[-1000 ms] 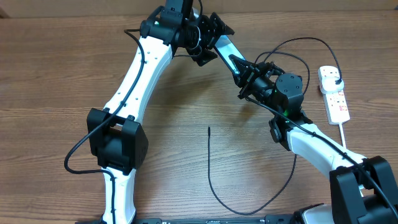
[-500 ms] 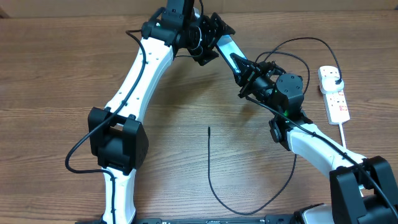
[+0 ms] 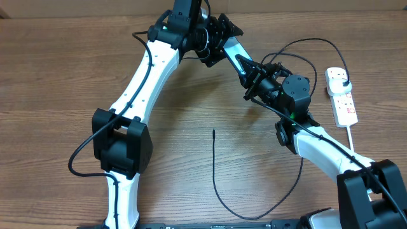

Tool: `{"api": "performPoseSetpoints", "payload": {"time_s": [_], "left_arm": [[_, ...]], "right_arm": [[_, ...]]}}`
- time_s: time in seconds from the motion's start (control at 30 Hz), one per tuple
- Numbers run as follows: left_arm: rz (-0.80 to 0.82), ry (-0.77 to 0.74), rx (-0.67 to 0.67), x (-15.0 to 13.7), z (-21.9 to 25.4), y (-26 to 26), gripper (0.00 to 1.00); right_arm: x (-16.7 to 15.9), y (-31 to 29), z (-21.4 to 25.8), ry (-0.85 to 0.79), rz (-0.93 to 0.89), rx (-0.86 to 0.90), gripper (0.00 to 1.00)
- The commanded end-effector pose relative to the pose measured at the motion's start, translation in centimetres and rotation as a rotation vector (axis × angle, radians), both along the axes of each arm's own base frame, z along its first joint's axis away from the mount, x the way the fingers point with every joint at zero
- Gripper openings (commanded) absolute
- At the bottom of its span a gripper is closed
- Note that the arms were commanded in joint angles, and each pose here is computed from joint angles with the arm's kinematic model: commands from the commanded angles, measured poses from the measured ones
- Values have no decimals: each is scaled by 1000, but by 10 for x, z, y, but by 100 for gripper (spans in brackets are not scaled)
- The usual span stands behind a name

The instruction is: Plug charger to phone and switch on socket

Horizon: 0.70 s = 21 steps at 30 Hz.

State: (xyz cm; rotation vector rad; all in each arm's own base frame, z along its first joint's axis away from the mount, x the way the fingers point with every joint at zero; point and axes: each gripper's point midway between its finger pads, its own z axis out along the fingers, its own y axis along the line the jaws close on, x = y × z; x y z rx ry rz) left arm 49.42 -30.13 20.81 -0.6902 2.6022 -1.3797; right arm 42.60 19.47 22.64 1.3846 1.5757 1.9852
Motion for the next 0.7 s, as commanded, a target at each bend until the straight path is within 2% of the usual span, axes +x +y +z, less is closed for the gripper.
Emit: {"api": "performPoseSetpoints", "payload": {"time_s": [0.0,0.17,0.47,0.6,0.67], "left_arm": [[6,37,13,-1,-20,-2,83],[4,43,13,-2,-25,-3,79],[2,31,8,-1,-23,-5,78],[2,27,6,0,-23,-5,70],[2,23,5,0,-22,-5,63]], "right_arm": [[2,1,18,36,-8,124,4],[2,1,18,36,-7,124,4],[1,1,18,37,-7,123,4],[1,1,17,41,-6,122,4],[1,1,17,41,-6,122,4]]}}
